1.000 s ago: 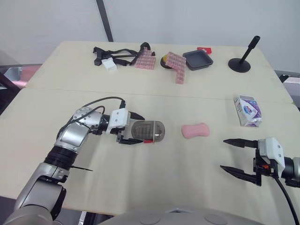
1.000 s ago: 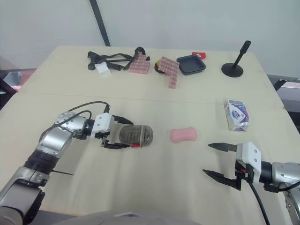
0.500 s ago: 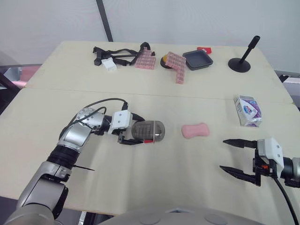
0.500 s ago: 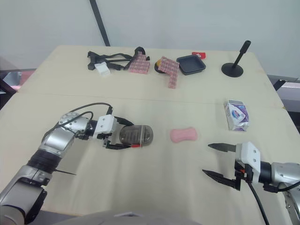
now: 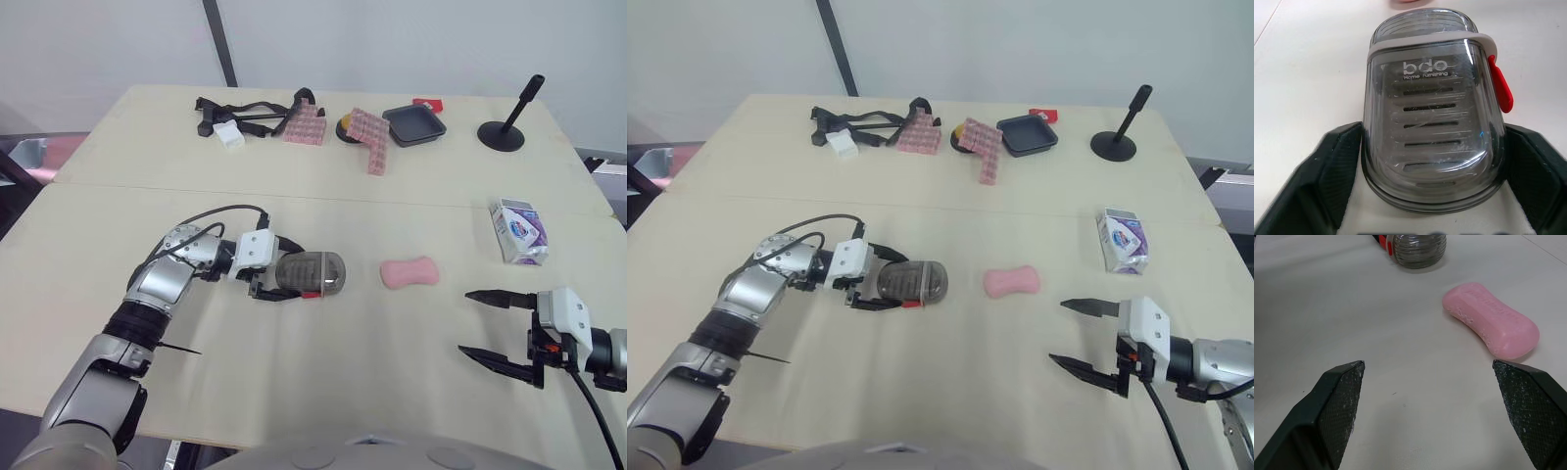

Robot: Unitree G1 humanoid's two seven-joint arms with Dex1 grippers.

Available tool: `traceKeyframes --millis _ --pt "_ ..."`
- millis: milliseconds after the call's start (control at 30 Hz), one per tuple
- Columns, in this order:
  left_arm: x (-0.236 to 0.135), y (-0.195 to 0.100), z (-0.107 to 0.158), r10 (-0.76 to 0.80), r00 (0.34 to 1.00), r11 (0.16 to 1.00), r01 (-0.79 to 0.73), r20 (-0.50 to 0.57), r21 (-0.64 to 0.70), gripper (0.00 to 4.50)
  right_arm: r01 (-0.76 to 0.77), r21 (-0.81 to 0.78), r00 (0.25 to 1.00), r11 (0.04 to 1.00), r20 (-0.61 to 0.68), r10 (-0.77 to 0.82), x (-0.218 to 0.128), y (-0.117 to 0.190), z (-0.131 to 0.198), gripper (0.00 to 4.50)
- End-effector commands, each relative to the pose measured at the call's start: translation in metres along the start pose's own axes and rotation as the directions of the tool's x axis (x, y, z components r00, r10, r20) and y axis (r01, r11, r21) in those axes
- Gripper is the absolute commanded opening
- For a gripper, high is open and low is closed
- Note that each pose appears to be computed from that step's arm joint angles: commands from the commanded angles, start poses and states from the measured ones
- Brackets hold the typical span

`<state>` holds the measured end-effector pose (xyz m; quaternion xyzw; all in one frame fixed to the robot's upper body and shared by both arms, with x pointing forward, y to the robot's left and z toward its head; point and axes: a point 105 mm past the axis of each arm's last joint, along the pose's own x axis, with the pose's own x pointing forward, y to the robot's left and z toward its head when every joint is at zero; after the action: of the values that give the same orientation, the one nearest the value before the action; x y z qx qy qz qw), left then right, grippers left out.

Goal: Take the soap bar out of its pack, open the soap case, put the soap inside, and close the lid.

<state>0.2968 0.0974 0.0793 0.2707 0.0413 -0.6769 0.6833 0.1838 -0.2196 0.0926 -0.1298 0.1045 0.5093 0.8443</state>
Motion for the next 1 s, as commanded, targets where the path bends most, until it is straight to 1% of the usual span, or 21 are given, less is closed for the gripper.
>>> traceKeyframes --millis 33,300,400,533,600,700,767,833,1000 --pt "-0.004 0.006 0.007 0.015 1.0 0.999 -0.015 0.013 0.042 3.46 -0.005 -0.024 1.0 1.0 0.004 0.005 -0.002 0.0 0.005 4.5" --pt "-0.005 0.008 0.009 0.024 0.999 0.998 -0.026 0.033 0.064 3.46 -0.009 -0.019 1.0 1.0 -0.004 0.009 -0.002 -0.001 0.005 4.5" --pt "-0.007 0.002 0.014 0.017 0.997 0.992 -0.025 0.069 0.12 3.46 -0.021 0.068 1.0 0.997 0.007 0.02 0.0 -0.003 0.016 4.5" --pt "-0.009 0.002 0.033 0.069 0.984 0.982 -0.097 0.167 0.162 3.46 -0.039 0.212 0.999 0.977 0.041 0.031 0.01 -0.009 0.046 4.5" --pt "-0.008 0.001 0.04 0.084 0.976 0.976 -0.121 0.201 0.179 3.46 -0.046 0.28 0.998 0.959 0.056 0.031 0.015 -0.01 0.056 4.5" --pt "-0.003 -0.001 0.055 0.13 0.956 0.952 -0.195 0.262 0.238 3.46 -0.084 0.435 0.995 0.897 0.08 0.054 0.028 -0.006 0.073 4.5" --pt "0.0 -0.001 0.064 0.152 0.943 0.93 -0.237 0.295 0.28 3.46 -0.118 0.504 0.992 0.856 0.094 0.081 0.039 -0.001 0.083 4.5" --pt "0.003 -0.002 0.072 0.162 0.933 0.91 -0.267 0.32 0.317 3.46 -0.124 0.592 0.991 0.796 0.108 0.074 0.049 0.0 0.091 4.5" --pt "0.008 -0.003 0.084 0.181 0.914 0.866 -0.323 0.362 0.382 3.46 -0.148 0.721 0.987 0.677 0.149 0.057 0.068 0.001 0.11 4.5"
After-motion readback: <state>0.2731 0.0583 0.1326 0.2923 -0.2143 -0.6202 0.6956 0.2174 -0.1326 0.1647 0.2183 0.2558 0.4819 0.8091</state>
